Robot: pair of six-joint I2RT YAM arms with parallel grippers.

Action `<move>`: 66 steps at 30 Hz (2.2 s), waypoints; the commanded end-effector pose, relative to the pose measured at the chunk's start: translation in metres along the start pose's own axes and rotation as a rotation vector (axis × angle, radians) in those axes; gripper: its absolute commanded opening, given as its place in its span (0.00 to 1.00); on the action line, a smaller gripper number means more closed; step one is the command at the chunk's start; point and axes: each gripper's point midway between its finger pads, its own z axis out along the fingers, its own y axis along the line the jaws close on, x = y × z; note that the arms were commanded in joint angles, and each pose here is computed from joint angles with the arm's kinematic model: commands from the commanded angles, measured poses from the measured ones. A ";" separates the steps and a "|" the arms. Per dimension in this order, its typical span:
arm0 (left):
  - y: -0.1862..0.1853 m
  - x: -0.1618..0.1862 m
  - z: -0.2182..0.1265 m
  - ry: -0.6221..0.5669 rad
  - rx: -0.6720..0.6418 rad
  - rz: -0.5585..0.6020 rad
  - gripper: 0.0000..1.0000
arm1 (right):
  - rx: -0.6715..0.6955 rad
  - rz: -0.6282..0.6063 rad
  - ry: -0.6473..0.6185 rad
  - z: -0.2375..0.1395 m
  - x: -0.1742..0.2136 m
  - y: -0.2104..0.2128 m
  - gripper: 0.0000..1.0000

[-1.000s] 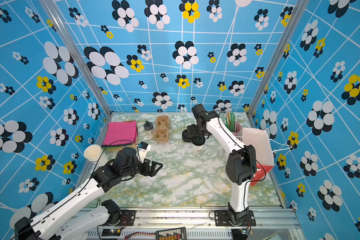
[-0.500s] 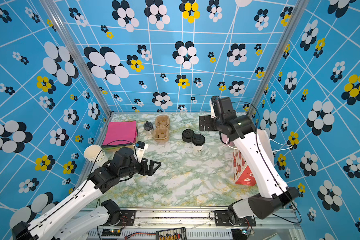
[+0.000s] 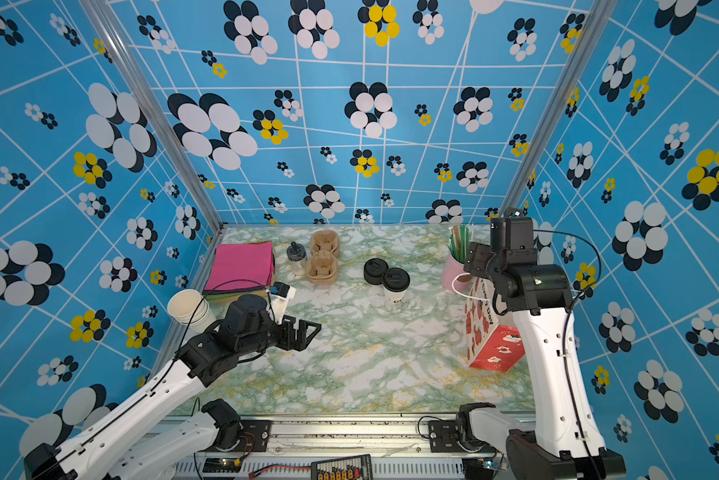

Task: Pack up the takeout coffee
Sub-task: 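Release the cup and move the right gripper to the gift bag handle, then lift the red-printed gift bag by its handle and carry it toward the cups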

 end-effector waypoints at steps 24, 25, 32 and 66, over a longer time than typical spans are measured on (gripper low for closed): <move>0.004 0.008 -0.003 -0.009 0.015 -0.018 0.99 | 0.058 -0.056 0.248 0.059 0.075 -0.006 0.17; 0.004 0.007 -0.004 -0.011 0.015 -0.018 0.99 | 0.057 -0.060 0.245 0.057 0.074 -0.006 0.13; 0.004 0.007 -0.006 -0.021 0.019 -0.023 0.99 | 0.022 -0.062 0.162 0.037 0.052 -0.006 0.00; 0.010 0.000 -0.032 -0.089 -0.029 -0.032 0.99 | -0.569 -0.479 -0.090 -0.136 -0.009 0.260 0.00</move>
